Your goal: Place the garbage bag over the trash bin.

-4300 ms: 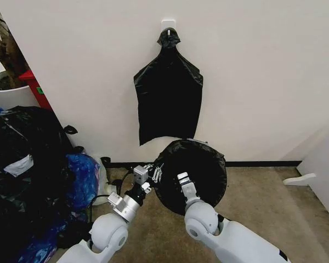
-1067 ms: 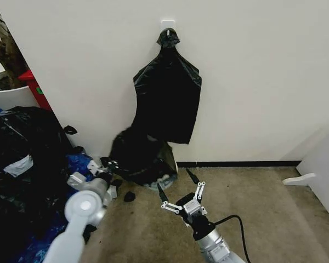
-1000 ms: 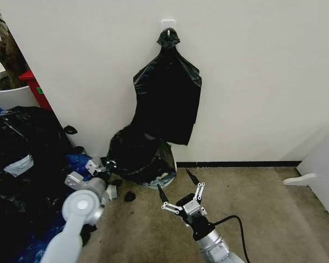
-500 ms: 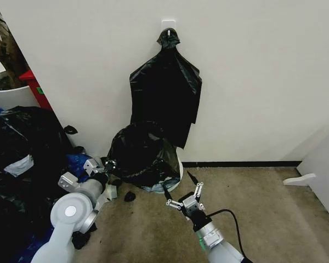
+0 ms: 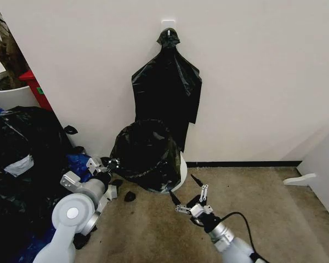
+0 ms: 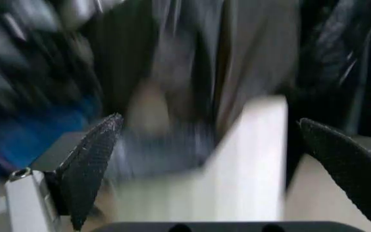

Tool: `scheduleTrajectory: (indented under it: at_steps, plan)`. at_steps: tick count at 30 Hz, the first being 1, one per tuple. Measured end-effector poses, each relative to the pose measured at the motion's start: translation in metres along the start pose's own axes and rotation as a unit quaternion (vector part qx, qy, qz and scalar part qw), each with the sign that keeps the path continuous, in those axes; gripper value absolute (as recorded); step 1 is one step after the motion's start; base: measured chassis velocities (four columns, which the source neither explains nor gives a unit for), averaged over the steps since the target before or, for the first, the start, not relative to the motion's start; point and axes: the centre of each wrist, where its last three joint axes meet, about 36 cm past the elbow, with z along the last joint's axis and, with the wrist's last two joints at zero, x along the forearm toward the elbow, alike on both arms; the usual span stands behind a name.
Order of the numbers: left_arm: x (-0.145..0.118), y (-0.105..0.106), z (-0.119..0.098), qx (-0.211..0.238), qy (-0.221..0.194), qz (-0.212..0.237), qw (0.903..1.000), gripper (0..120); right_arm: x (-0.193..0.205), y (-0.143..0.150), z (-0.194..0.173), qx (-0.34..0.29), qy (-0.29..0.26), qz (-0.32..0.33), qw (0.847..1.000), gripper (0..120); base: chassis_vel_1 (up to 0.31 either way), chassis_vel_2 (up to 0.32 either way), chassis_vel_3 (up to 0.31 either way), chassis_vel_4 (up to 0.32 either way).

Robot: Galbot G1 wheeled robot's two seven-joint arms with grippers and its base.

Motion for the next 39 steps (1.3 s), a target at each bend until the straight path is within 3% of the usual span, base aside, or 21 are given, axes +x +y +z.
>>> scheduleTrajectory:
  at_steps: [4, 5, 6, 8, 10, 12, 13, 14, 15, 16, 19, 20, 21, 23, 26, 28, 34, 35, 39]
  plan:
    - [-0.002, 0.005, 0.013, -0.030, -0.003, 0.024, 0.9992, 4, -0.002, -0.024, -0.007, -0.067, -0.051, -0.024, 0.996, 100, 0.000, 0.000, 0.000, 0.000]
    - [-0.007, 0.019, 0.018, -0.079, -0.028, 0.052, 0.9951, 4, -0.013, -0.039, -0.021, -0.103, -0.097, -0.015, 0.990, 100, 0.000, 0.000, 0.000, 0.000]
    - [-0.007, 0.019, 0.018, -0.079, -0.028, 0.052, 0.9951, 4, -0.013, -0.039, -0.021, -0.103, -0.097, -0.015, 0.990, 100, 0.000, 0.000, 0.000, 0.000]
    - [-0.012, 0.036, 0.018, -0.137, -0.059, 0.089, 0.9847, 4, -0.025, -0.046, -0.035, -0.122, -0.116, 0.010, 0.986, 100, 0.000, 0.000, 0.000, 0.000]
    - [-0.018, 0.052, 0.017, -0.195, -0.083, 0.135, 0.9679, 4, -0.037, -0.053, -0.050, -0.138, -0.126, 0.043, 0.982, 100, 0.000, 0.000, 0.000, 0.000]
    - [-0.027, 0.075, 0.016, -0.254, -0.109, 0.195, 0.9409, 4, -0.044, -0.063, -0.060, -0.138, -0.126, 0.063, 0.980, 100, 0.000, 0.000, 0.000, 0.000]
    - [-0.027, 0.075, 0.016, -0.254, -0.109, 0.195, 0.9409, 4, -0.044, -0.063, -0.060, -0.138, -0.126, 0.063, 0.980, 100, 0.000, 0.000, 0.000, 0.000]
    - [-0.029, 0.080, 0.016, -0.267, -0.113, 0.210, 0.9336, 4, -0.045, -0.067, -0.062, -0.134, -0.124, 0.065, 0.981, 100, 0.000, 0.000, 0.000, 0.000]
    - [-0.031, 0.089, 0.014, -0.289, -0.114, 0.236, 0.9207, 4, -0.044, -0.070, -0.063, -0.126, -0.118, 0.065, 0.983, 100, 0.000, 0.000, 0.000, 0.000]
    - [-0.032, 0.094, 0.013, -0.300, -0.113, 0.250, 0.9136, 4, -0.044, -0.072, -0.063, -0.121, -0.114, 0.066, 0.984, 100, 0.000, 0.000, 0.000, 0.000]
    - [-0.040, 0.122, 0.006, -0.361, -0.101, 0.333, 0.8651, 4, -0.042, -0.080, -0.062, -0.087, -0.090, 0.071, 0.990, 100, 0.000, 0.000, 0.000, 0.000]
    - [-0.040, 0.122, 0.006, -0.361, -0.101, 0.333, 0.8651, 4, -0.042, -0.080, -0.062, -0.087, -0.090, 0.071, 0.990, 100, 0.000, 0.000, 0.000, 0.000]
    - [-0.043, 0.130, 0.002, -0.376, -0.102, 0.357, 0.8493, 4, -0.040, -0.083, -0.059, -0.074, -0.082, 0.069, 0.991, 100, 0.000, 0.000, 0.000, 0.000]
    - [-0.046, 0.136, -0.004, -0.388, -0.109, 0.382, 0.8315, 4, -0.039, -0.086, -0.054, -0.063, -0.074, 0.065, 0.993, 100, 0.000, 0.000, 0.000, 0.000]
    - [-0.048, 0.142, -0.011, -0.409, -0.114, 0.405, 0.8095, 4, -0.041, -0.085, -0.050, -0.060, -0.068, 0.063, 0.994, 100, 0.000, 0.000, 0.000, 0.000]
    - [-0.049, 0.143, -0.013, -0.414, -0.114, 0.410, 0.8047, 4, -0.041, -0.085, -0.049, -0.060, -0.066, 0.062, 0.994, 100, 0.000, 0.000, 0.000, 0.000]
    - [-0.047, 0.146, -0.028, -0.451, -0.112, 0.441, 0.7682, 4, -0.035, -0.083, -0.034, -0.040, -0.037, 0.046, 0.997, 100, 0.000, 0.000, 0.000, 0.000]
    - [-0.047, 0.146, -0.028, -0.451, -0.112, 0.441, 0.7682, 4, -0.035, -0.083, -0.034, -0.040, -0.037, 0.046, 0.997, 100, 0.000, 0.000, 0.000, 0.000]
    - [-0.045, 0.147, -0.031, -0.462, -0.099, 0.459, 0.7523, 4, -0.027, -0.083, -0.025, -0.020, -0.016, 0.034, 0.999, 100, 0.000, 0.000, 0.000, 0.000]
